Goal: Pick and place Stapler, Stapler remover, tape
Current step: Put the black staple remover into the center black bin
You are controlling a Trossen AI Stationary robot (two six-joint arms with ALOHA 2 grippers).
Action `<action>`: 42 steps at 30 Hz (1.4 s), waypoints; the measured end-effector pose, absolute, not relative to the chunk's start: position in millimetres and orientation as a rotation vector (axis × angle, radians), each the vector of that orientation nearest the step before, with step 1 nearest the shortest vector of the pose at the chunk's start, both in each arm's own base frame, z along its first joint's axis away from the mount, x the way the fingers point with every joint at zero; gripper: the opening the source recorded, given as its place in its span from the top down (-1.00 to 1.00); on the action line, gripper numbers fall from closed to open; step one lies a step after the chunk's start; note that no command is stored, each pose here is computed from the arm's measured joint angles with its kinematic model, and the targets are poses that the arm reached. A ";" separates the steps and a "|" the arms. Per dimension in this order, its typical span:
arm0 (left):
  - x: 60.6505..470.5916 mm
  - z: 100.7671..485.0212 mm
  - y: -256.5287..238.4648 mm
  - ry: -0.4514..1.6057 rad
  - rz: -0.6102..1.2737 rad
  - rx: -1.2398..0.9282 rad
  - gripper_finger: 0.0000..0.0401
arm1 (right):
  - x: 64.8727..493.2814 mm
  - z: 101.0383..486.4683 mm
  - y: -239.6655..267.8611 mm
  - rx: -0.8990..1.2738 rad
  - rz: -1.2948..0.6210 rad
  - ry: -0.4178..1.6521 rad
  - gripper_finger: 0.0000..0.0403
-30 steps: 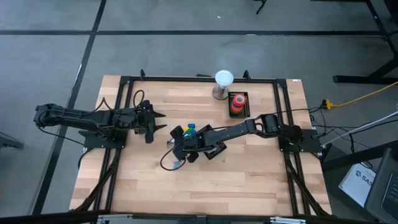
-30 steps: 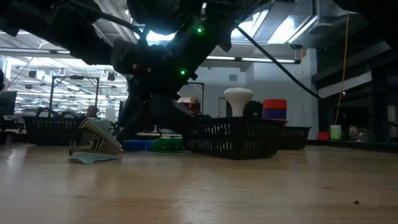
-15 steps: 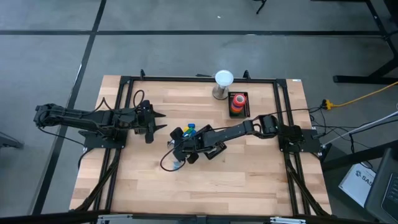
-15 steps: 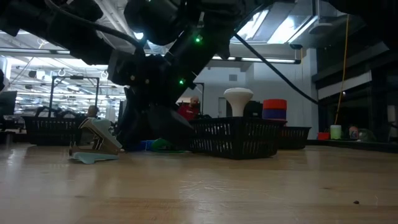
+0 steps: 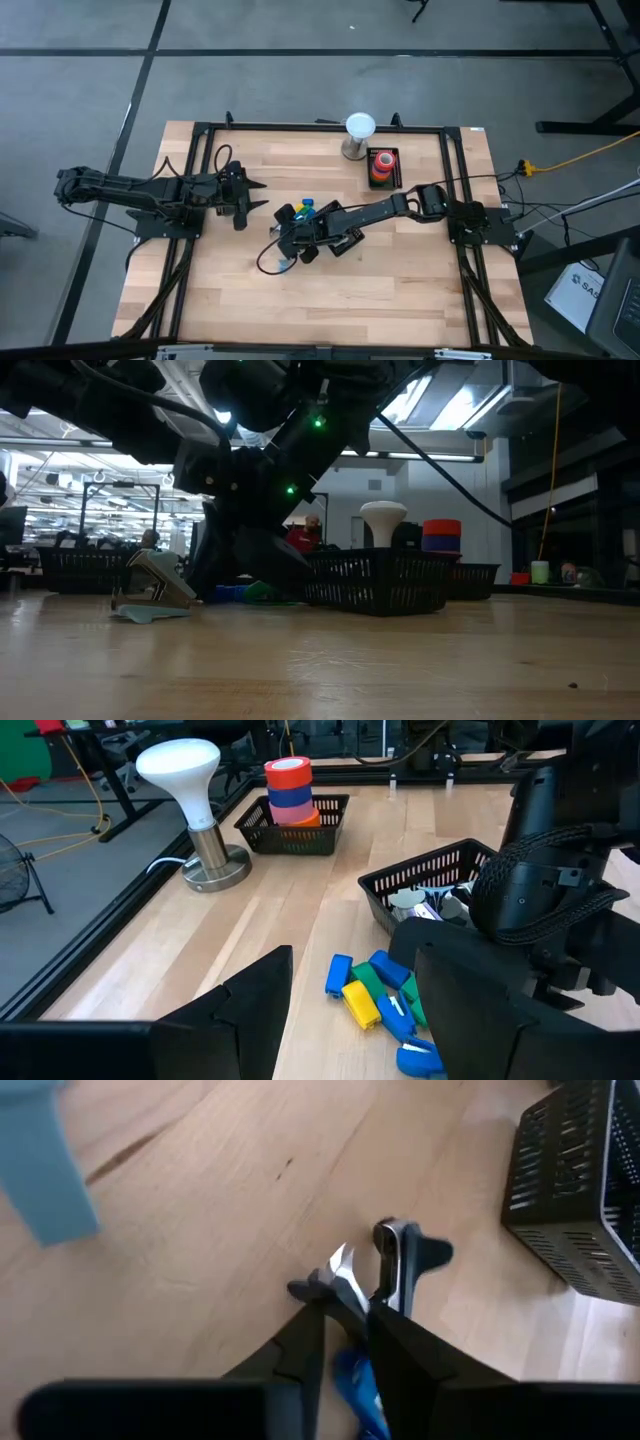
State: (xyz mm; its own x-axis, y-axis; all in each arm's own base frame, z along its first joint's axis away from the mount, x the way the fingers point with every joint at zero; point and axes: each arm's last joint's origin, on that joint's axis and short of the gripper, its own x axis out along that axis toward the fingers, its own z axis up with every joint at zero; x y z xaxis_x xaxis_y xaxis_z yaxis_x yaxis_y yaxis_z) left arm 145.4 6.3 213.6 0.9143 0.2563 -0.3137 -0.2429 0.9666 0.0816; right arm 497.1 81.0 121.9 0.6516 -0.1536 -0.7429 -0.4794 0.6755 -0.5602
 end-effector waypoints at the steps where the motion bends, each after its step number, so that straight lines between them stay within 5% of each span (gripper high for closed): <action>1: 145.4 213.5 6.3 0.329 0.257 0.041 -0.05 | 497.1 122.0 81.2 -0.828 0.209 0.862 0.68; 6: 145.4 213.6 6.3 0.328 0.257 0.041 -0.05 | 496.7 122.5 84.5 -0.829 0.209 0.857 0.95; 21: 145.4 213.6 6.3 0.328 0.257 0.041 -0.05 | 493.1 127.3 107.5 -0.736 0.202 0.824 0.96; 42: 145.4 213.6 6.3 0.328 0.257 0.041 -0.05 | 460.9 186.1 166.8 -0.664 0.051 0.763 0.99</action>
State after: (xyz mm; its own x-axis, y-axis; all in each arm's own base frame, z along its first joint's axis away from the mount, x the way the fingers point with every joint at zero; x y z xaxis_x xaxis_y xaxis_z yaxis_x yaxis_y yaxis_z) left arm 145.4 6.3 213.6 0.9143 0.2563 -0.3136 -0.2430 0.9666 0.0813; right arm 460.9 166.8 186.1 0.7317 -0.1896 -0.6547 -0.2751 0.7967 -0.5381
